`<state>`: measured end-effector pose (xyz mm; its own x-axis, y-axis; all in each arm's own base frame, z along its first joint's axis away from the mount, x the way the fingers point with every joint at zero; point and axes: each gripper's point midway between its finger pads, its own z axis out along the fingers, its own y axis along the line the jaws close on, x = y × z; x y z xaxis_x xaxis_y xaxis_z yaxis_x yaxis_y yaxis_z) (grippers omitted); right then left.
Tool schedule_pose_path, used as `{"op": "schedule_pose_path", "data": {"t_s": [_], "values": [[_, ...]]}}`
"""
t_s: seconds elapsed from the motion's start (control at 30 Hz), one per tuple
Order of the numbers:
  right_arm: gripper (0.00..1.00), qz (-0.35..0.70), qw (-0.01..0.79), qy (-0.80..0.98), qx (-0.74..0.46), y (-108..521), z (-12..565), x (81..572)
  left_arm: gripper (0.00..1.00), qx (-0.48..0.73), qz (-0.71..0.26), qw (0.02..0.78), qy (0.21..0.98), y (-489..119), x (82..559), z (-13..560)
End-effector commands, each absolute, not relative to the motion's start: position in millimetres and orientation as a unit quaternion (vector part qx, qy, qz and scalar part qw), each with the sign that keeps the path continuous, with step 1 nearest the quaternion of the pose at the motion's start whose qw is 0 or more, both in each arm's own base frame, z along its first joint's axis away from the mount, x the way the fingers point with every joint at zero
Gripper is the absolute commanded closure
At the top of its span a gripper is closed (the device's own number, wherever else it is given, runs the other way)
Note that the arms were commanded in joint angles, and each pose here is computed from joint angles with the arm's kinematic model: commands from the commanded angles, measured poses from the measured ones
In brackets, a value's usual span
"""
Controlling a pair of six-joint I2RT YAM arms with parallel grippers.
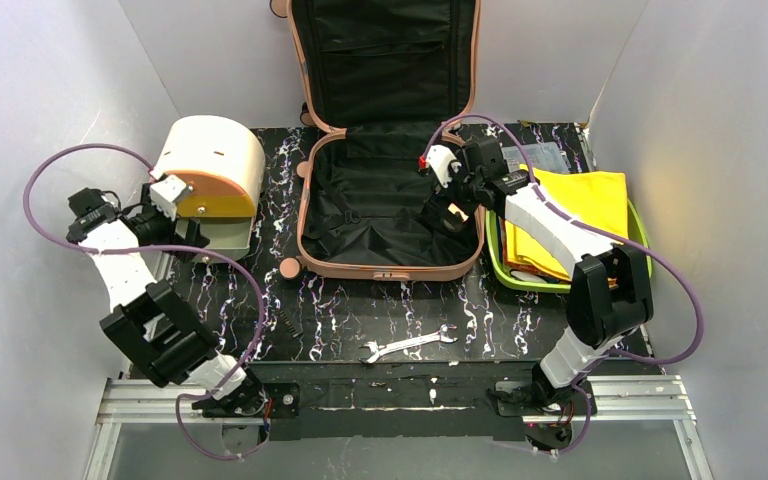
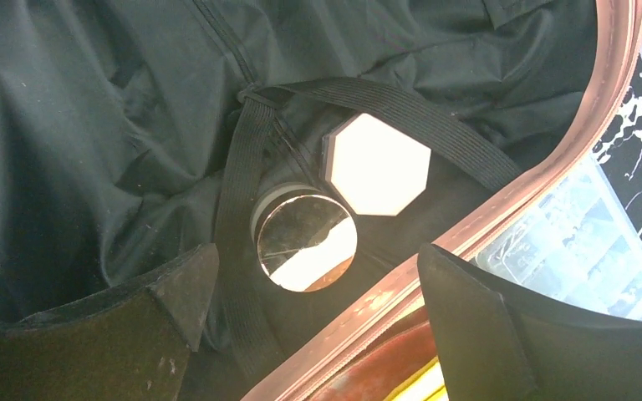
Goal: Open, take out, and arrange the luggage
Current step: Open the drawer of the storage box.
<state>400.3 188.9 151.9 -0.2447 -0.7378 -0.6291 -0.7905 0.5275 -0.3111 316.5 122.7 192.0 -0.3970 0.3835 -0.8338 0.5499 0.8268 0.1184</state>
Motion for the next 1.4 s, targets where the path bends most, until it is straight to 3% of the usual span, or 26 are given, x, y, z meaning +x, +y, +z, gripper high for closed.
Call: {"op": "schedule_pose_path", "data": {"t_s": [0.0, 0.2, 0.53, 0.7, 0.9, 1.17, 1.37], "values": [[0.02, 0.053, 0.399, 0.771, -0.494, 196.2, 168.7, 394.8, 0.02, 0.398, -0.125, 0.419, 0.806, 96.4, 286.6, 180.2], [0.01, 0.062, 0.398, 0.77, -0.496, 198.4, 166.5, 391.8, 0.09, 0.496, -0.112, 0.36, 0.782, 98.6, 274.6, 152.2], [0.02, 0.069, 0.39, 0.771, -0.498, 198.7, 156.7, 387.8, 0.25, 0.502, -0.121, 0.313, 0.797, 112.6, 290.8, 128.0], [0.02, 0.072, 0.387, 0.771, -0.501, 199.0, 153.2, 386.1, 0.4, 0.516, -0.121, 0.28, 0.8, 118.6, 290.1, 114.5], [0.02, 0.076, 0.378, 0.774, -0.502, 200.3, 147.1, 386.7, 0.5, 0.519, -0.121, 0.263, 0.804, 126.2, 292.7, 106.9], [0.02, 0.074, 0.37, 0.777, -0.503, 200.0, 140.3, 388.4, 0.81, 0.522, -0.13, 0.246, 0.806, 127.0, 288.9, 96.4], [0.02, 0.078, 0.366, 0.778, -0.505, 201.1, 136.6, 388.1, 0.92, 0.516, -0.131, 0.25, 0.809, 124.8, 289.7, 99.2]]}}
